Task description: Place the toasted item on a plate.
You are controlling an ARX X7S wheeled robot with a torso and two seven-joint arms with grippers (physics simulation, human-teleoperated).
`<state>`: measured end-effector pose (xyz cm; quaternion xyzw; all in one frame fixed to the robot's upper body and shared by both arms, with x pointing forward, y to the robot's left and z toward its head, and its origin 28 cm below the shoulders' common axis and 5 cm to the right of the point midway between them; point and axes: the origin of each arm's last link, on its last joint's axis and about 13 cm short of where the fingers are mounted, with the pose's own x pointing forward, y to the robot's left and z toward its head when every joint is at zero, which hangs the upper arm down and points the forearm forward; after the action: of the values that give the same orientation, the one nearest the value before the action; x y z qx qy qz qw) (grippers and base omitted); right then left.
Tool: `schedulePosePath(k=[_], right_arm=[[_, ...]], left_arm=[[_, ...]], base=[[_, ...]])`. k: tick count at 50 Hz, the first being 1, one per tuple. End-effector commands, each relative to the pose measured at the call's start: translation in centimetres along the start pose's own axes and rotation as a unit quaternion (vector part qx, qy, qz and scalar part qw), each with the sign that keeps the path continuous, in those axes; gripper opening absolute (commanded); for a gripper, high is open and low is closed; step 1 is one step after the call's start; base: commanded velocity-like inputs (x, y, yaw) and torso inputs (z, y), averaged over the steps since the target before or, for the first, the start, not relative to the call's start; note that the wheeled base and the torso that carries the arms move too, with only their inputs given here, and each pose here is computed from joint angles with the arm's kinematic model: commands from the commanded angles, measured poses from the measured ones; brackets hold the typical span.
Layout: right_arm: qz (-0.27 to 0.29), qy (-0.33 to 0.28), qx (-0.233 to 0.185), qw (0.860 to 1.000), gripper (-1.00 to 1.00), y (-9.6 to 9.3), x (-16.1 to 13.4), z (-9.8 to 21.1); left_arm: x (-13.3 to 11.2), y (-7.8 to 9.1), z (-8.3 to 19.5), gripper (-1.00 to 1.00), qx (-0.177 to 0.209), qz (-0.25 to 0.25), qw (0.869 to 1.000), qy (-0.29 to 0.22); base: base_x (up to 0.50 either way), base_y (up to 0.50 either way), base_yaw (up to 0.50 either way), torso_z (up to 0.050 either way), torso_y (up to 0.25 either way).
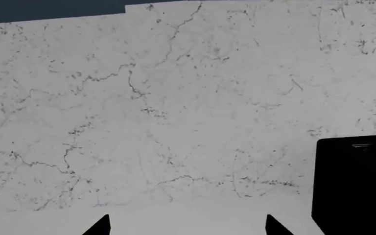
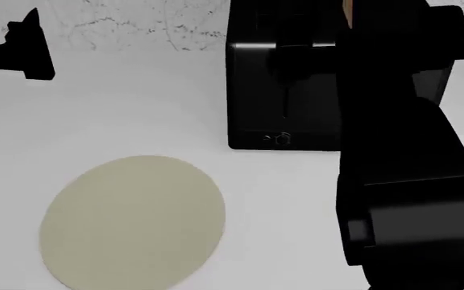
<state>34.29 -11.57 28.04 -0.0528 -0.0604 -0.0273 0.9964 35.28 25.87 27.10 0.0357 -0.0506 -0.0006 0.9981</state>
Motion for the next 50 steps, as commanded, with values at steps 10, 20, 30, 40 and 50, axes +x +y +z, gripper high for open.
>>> schedulePosePath(k=[10,20,30,40,50], right_arm=[[-0.006,0.013,-0.003,1.000,1.00,0.1,0.2,-0.5],[-0.025,0.016,0.000,1.000,1.00,-0.7,0.2,0.5],[0.006,0.018,0.014,1.000,1.00,-1.1,0.5,0.5],[-0.028,0.038,0.005,0.999,1.00,-1.6,0.8,0.1],[-0.037,0.039,0.005,0.999,1.00,-1.7,0.9,0.0]], left_arm=[[0.2,0.1,-0.5,1.00,0.006,-0.003,1.000,0.008],[0.3,0.1,-0.8,1.00,0.010,-0.008,1.000,0.013],[0.7,0.1,-0.8,1.00,0.012,-0.007,1.000,0.017],[0.9,-0.1,-1.0,1.00,0.024,-0.004,0.999,0.024],[0.8,-0.1,-1.0,1.00,0.025,-0.002,0.999,0.024]], base=[[0.36,0.00,0.00,0.050,0.008],[0.00,0.00,0.00,0.050,0.007],[0.18,0.00,0.00,0.050,0.008],[0.18,0.00,0.00,0.048,0.005],[0.30,-0.08,0.00,0.000,0.000]])
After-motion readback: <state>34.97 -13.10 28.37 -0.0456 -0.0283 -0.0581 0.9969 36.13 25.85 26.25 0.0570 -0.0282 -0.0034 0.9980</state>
